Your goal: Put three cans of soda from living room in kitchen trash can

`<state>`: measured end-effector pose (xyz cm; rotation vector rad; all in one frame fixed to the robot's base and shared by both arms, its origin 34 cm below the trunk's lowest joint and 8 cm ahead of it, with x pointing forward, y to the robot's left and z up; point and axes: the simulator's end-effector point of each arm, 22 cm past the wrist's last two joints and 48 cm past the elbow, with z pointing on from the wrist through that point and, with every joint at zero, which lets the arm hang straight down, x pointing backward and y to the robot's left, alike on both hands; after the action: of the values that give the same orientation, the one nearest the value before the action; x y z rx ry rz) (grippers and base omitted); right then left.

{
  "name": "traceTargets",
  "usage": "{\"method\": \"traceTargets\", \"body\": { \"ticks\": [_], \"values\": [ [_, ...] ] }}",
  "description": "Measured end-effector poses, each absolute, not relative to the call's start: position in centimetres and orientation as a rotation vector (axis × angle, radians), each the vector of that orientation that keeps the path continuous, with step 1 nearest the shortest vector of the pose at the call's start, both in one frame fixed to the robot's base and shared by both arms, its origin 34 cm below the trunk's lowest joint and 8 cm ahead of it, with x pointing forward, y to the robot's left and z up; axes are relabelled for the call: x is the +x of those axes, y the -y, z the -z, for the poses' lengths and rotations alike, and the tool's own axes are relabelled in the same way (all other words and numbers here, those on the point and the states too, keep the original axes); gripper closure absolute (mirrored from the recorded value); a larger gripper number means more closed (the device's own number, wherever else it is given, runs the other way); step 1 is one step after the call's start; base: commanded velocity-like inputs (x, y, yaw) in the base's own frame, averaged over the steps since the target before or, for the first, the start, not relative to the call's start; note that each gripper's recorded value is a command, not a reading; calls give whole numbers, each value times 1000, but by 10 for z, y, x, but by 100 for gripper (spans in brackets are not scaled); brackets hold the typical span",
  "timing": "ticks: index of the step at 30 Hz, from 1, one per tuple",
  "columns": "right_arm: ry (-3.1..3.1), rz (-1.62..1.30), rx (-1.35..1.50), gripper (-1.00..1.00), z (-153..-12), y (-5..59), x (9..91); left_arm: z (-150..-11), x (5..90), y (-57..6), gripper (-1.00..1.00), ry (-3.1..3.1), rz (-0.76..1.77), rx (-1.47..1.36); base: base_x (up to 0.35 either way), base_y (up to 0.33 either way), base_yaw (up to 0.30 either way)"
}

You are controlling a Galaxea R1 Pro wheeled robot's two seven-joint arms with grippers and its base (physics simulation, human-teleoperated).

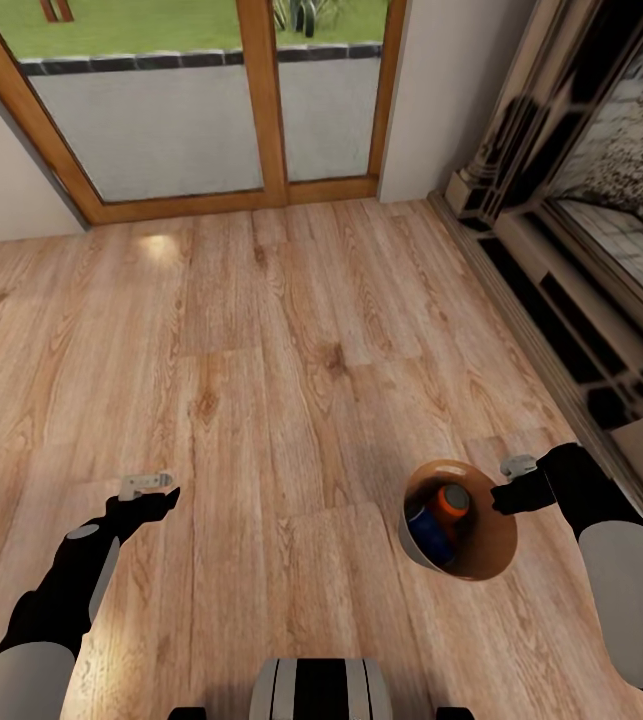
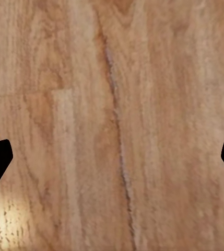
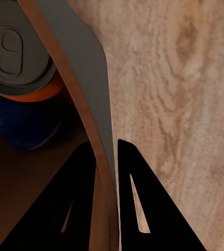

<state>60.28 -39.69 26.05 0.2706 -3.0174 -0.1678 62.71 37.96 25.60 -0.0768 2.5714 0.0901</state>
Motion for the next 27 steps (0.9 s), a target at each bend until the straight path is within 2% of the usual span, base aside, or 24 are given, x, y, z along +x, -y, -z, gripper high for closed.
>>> {"method": "traceTargets", "body": {
  "ticks": [27],
  "values": [
    [3025, 236, 208, 100, -247, 406, 599, -220, 611, -378, -100, -2585, -86, -73, 0, 0, 0]
  ]
}}
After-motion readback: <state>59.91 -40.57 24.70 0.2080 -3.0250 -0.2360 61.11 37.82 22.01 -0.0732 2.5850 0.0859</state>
